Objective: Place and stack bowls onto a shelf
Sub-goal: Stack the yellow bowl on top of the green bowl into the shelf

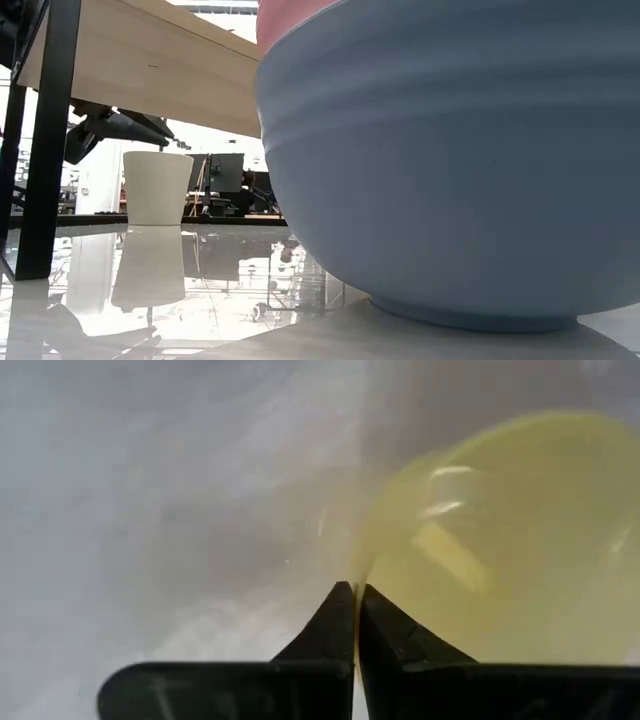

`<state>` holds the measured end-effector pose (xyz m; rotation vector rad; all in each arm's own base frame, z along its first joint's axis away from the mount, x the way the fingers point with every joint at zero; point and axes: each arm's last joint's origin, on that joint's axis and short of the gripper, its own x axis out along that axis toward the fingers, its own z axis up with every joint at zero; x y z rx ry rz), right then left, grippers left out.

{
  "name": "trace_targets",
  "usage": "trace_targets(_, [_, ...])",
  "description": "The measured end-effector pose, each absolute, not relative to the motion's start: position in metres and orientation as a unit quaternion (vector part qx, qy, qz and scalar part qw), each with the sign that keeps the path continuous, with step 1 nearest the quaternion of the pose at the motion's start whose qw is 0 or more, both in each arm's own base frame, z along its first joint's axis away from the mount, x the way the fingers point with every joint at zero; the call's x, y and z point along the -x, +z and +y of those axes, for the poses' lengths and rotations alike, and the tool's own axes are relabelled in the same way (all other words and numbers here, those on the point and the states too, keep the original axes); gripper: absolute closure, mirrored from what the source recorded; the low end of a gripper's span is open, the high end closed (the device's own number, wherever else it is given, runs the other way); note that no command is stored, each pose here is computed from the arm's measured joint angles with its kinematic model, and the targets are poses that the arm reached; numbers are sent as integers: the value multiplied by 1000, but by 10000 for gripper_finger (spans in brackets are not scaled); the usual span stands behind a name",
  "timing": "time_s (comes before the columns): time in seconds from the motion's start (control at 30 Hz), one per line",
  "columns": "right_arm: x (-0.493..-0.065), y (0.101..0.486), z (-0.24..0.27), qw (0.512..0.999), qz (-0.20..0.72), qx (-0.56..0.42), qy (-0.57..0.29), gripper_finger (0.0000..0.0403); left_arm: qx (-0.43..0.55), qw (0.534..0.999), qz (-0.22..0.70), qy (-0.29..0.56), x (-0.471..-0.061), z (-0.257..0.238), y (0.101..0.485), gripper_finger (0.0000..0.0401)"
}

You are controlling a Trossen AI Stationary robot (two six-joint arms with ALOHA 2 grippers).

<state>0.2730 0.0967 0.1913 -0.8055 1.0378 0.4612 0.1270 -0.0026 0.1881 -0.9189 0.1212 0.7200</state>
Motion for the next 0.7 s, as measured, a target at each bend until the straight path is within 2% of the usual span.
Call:
trace_targets(0.13, [-263, 215, 94, 802, 495, 280, 184, 381, 432, 832, 55, 343, -127, -2, 188, 358])
trace_targets(0.4, [-224, 275, 90, 816, 499, 60, 285, 381, 436, 832, 49, 339, -128, -3, 189, 358])
trace_targets(0.53, [-212, 330, 79, 873, 409, 49, 261, 381, 434, 834, 48, 337, -128, -3, 190, 358])
trace_targets(0.7, [-204, 392, 54, 936, 275, 133, 174, 381, 429, 836, 48, 338, -128, -3, 190, 358])
